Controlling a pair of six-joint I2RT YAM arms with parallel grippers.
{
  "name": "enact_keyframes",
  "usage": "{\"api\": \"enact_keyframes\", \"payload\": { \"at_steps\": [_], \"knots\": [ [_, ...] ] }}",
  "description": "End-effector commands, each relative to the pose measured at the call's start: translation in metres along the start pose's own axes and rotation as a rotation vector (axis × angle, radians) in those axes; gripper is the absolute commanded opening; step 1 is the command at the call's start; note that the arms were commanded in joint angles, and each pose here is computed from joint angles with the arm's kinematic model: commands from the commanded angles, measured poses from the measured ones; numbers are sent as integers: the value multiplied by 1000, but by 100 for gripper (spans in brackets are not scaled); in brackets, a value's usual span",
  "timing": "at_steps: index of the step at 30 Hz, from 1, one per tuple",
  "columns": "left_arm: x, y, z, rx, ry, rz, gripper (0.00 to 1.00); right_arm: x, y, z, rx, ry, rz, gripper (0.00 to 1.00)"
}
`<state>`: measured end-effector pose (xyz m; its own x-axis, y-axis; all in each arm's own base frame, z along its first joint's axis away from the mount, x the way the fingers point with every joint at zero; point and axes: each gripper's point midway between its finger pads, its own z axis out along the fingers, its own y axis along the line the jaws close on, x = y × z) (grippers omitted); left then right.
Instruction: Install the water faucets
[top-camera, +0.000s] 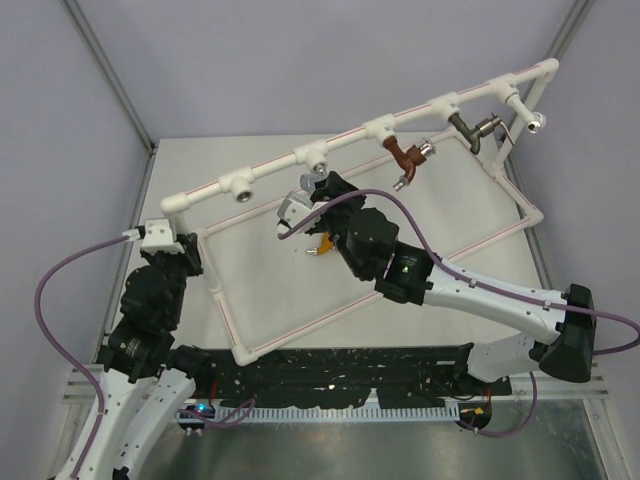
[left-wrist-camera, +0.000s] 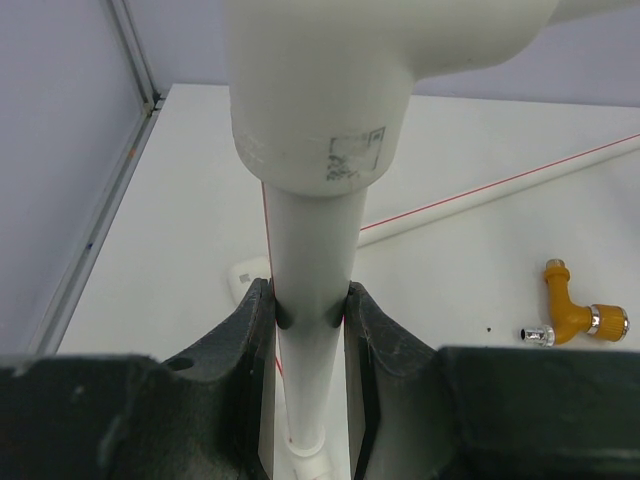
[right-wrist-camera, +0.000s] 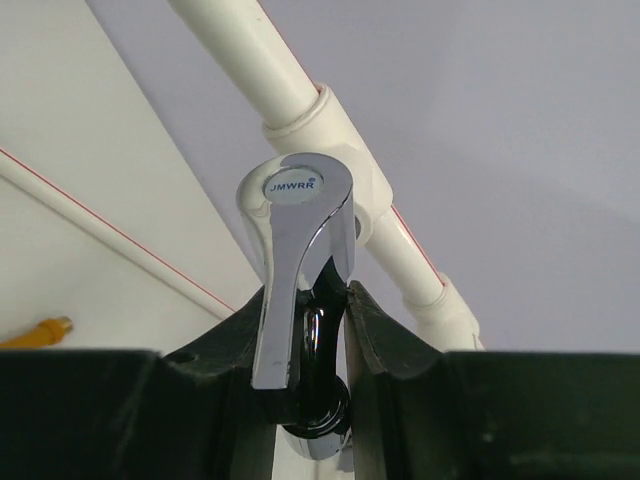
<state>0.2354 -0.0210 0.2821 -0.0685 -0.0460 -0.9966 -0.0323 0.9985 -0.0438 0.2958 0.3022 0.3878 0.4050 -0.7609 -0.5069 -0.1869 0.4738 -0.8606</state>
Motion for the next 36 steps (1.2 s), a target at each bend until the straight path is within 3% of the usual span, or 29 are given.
{"api": "enact_keyframes", "payload": {
  "at_steps": [1, 7, 17, 36],
  "knots": [
    [24, -30, -9, 174, 82, 16, 0, -36, -14, 2, -60, -176, 387, 5],
    [23, -29, -11, 174, 75, 12, 0, -33, -22, 3, -113, -213, 706, 5],
    [22, -30, -14, 183, 63, 3, 0, -30, -13, 3, -184, -217, 1083, 5],
    [20, -28, -18, 179, 53, -10, 0, 3, -4, 7, -130, -235, 1814, 5]
  ]
}}
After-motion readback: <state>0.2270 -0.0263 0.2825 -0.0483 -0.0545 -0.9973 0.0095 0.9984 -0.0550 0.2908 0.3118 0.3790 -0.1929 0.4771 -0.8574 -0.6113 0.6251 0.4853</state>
